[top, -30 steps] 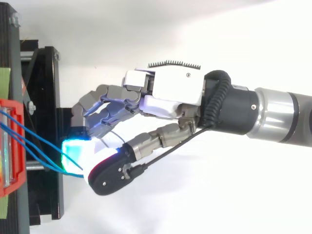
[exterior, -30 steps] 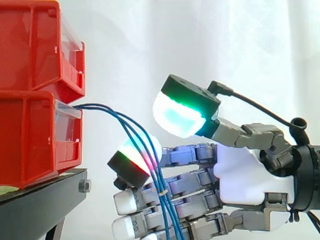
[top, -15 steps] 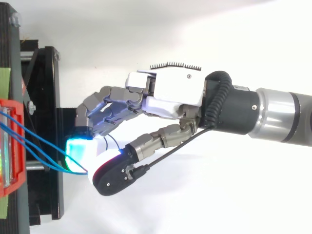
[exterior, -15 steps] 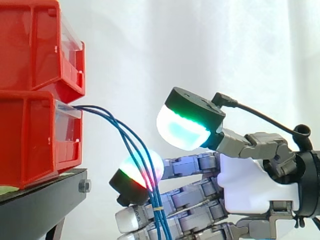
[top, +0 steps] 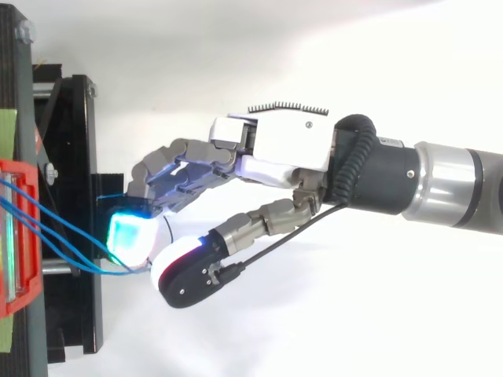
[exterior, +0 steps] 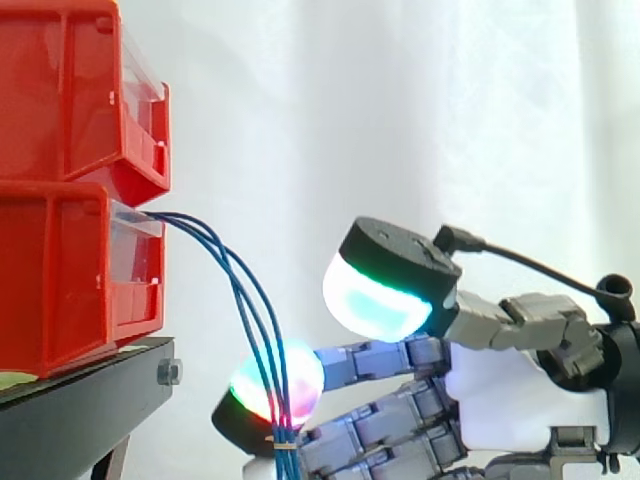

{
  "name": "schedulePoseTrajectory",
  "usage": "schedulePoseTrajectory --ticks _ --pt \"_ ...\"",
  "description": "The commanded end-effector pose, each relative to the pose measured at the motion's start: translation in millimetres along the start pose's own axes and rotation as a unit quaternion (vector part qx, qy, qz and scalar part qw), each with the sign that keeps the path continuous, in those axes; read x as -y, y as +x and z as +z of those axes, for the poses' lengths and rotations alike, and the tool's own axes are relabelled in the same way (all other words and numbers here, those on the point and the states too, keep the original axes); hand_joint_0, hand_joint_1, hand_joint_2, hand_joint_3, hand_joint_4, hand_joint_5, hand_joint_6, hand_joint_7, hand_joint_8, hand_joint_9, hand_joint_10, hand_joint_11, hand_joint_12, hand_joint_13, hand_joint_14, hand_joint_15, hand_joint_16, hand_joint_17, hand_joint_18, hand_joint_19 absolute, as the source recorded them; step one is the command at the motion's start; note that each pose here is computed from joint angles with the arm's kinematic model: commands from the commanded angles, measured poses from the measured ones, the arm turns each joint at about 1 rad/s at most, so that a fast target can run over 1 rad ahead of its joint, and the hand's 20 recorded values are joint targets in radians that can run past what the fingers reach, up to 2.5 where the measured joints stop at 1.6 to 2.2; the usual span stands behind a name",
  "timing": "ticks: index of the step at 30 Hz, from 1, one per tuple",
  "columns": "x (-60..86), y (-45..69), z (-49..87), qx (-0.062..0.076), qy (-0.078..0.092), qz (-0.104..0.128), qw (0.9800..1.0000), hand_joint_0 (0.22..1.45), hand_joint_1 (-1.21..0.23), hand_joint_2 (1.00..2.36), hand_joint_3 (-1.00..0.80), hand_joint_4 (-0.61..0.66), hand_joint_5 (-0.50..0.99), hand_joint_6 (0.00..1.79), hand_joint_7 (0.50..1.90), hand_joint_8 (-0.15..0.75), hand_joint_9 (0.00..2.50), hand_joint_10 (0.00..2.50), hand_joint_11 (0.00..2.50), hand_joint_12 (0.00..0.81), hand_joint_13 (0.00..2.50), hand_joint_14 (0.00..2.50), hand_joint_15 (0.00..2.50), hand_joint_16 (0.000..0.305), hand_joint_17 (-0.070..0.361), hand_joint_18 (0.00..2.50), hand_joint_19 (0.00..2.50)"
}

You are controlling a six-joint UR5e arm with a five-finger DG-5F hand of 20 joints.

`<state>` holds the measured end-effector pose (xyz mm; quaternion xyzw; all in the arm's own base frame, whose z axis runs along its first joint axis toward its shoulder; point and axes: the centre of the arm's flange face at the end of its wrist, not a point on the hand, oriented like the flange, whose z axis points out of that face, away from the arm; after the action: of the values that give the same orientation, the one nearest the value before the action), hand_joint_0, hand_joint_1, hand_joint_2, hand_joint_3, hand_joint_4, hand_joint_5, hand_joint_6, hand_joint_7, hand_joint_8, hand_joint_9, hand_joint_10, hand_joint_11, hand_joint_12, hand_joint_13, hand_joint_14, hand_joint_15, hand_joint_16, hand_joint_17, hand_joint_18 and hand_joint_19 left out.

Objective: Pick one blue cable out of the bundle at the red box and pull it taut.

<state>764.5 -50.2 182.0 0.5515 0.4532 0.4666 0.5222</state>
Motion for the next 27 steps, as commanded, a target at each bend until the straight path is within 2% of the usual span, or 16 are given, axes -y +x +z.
schedulePoseTrajectory --ticks 1,4,5,8,12,14,15,17,24,25,27 --pt "6.5 -3.4 -2.7 0.011 -0.005 -0.016 0.9998 0.49 -0.73 1.00 -0.50 0.19 -0.17 0.69 0.90 0.323 0.56 0.01 0.57 0.423 0.54 0.01 0.29 0.056 0.126 0.50 0.31" --pt "6.9 -4.4 -0.5 0.025 -0.018 -0.022 0.9993 0.50 -0.72 1.00 -0.50 0.18 -0.17 0.68 0.92 0.323 0.57 0.01 0.56 0.421 0.54 0.01 0.29 0.056 0.125 0.50 0.32" --pt "7.0 -5.2 1.6 0.033 -0.027 -0.027 0.9987 0.50 -0.72 1.00 -0.50 0.18 -0.16 0.67 0.93 0.323 0.57 0.01 0.56 0.421 0.54 0.01 0.29 0.055 0.125 0.50 0.32" --pt "8.5 -2.8 3.3 0.034 -0.034 -0.038 0.9981 0.50 -0.71 1.00 -0.50 0.18 -0.16 0.66 0.96 0.325 0.57 0.01 0.56 0.422 0.54 0.01 0.29 0.055 0.124 0.50 0.32" --pt "20.3 1.4 8.2 0.035 -0.047 -0.050 0.9970 0.50 -0.71 1.00 -0.50 0.18 -0.16 0.65 0.97 0.326 0.58 0.01 0.55 0.420 0.54 0.01 0.29 0.055 0.124 0.51 0.32" --pt "25.3 3.4 11.9 0.035 -0.063 -0.049 0.9962 0.50 -0.71 1.00 -0.50 0.18 -0.16 0.65 0.98 0.326 0.59 0.01 0.56 0.420 0.54 0.01 0.28 0.055 0.123 0.51 0.32" --pt "28.7 4.6 12.8 0.035 -0.066 -0.049 0.9960 0.50 -0.71 1.00 -0.50 0.19 -0.15 0.65 0.98 0.327 0.59 0.01 0.56 0.419 0.54 0.01 0.29 0.055 0.123 0.51 0.31" --pt "28.6 8.9 15.3 0.035 -0.080 -0.051 0.9948 0.50 -0.71 1.00 -0.50 0.19 -0.15 0.64 0.99 0.328 0.59 0.01 0.56 0.419 0.54 0.01 0.29 0.055 0.123 0.51 0.32" --pt "28.8 19.6 14.2 0.036 -0.081 -0.069 0.9937 0.50 -0.70 1.00 -0.50 0.19 -0.14 0.62 1.02 0.329 0.60 0.01 0.56 0.420 0.56 0.01 0.29 0.055 0.123 0.51 0.32" --pt "40.7 21.9 13.7 0.037 -0.073 -0.075 0.9938 0.50 -0.70 1.00 -0.50 0.19 -0.14 0.62 1.03 0.327 0.61 0.01 0.55 0.419 0.56 0.01 0.29 0.055 0.123 0.52 0.32" --pt "44.3 24.2 13.4 0.035 -0.071 -0.077 0.9939 0.50 -0.70 1.00 -0.50 0.19 -0.14 0.62 1.03 0.329 0.62 0.01 0.56 0.417 0.57 0.01 0.29 0.054 0.123 0.52 0.32"
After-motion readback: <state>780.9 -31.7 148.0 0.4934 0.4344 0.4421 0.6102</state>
